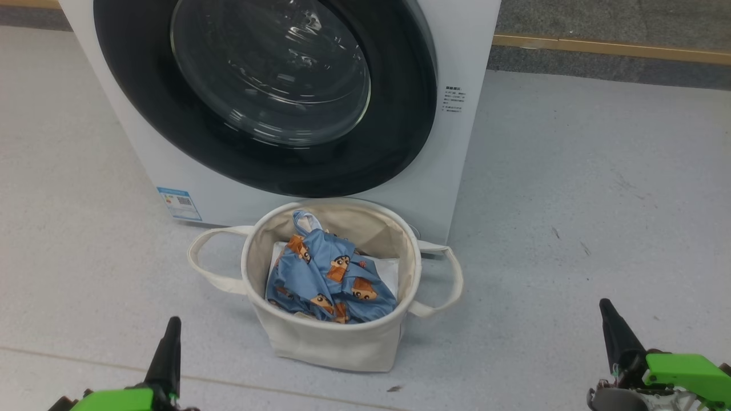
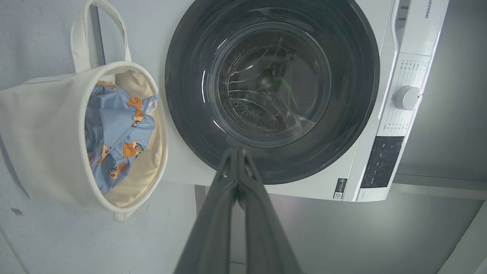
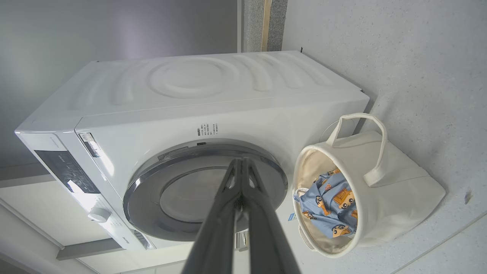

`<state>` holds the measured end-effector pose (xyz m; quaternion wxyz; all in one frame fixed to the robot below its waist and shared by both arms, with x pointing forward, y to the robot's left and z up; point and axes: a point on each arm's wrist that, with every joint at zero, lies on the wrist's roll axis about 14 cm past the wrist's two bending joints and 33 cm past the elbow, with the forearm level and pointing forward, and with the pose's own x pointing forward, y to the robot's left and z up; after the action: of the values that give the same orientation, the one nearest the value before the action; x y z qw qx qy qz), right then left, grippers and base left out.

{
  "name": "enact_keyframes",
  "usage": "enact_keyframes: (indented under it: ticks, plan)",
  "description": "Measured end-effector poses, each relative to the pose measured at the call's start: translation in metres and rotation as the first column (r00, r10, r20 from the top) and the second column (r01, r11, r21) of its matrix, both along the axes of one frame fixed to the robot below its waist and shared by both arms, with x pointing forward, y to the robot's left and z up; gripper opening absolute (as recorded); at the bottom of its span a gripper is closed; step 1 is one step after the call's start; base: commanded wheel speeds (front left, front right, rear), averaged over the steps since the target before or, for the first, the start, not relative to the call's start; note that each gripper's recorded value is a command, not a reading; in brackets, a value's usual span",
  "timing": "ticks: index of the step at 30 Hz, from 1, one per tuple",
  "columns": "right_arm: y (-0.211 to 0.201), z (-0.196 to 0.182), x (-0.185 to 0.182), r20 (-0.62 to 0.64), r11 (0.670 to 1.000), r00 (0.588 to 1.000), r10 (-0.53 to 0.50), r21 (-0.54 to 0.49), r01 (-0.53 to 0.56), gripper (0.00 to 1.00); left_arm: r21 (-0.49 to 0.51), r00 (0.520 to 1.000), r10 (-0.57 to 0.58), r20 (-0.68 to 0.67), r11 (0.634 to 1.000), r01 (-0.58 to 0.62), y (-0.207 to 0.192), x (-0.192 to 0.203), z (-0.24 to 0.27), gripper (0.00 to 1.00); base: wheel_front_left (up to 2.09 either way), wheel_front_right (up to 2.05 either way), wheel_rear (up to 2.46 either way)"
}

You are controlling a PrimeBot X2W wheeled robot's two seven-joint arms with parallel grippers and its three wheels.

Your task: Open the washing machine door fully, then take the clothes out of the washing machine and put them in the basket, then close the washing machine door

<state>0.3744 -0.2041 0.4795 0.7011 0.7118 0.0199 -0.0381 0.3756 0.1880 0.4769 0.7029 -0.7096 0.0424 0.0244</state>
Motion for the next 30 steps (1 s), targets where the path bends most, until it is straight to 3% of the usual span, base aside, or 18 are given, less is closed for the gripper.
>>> enact_keyframes:
  ticks: [30]
  plan:
    - [-0.0017,0.0001,-0.0001,0.000,1.000,1.000,-0.005,0.000,0.005,0.00,-0.001,1.000,0.002,0.000,1.000,-0.002,0.0008,0.0000,0.0001,0.00,0.00,0.00,0.00]
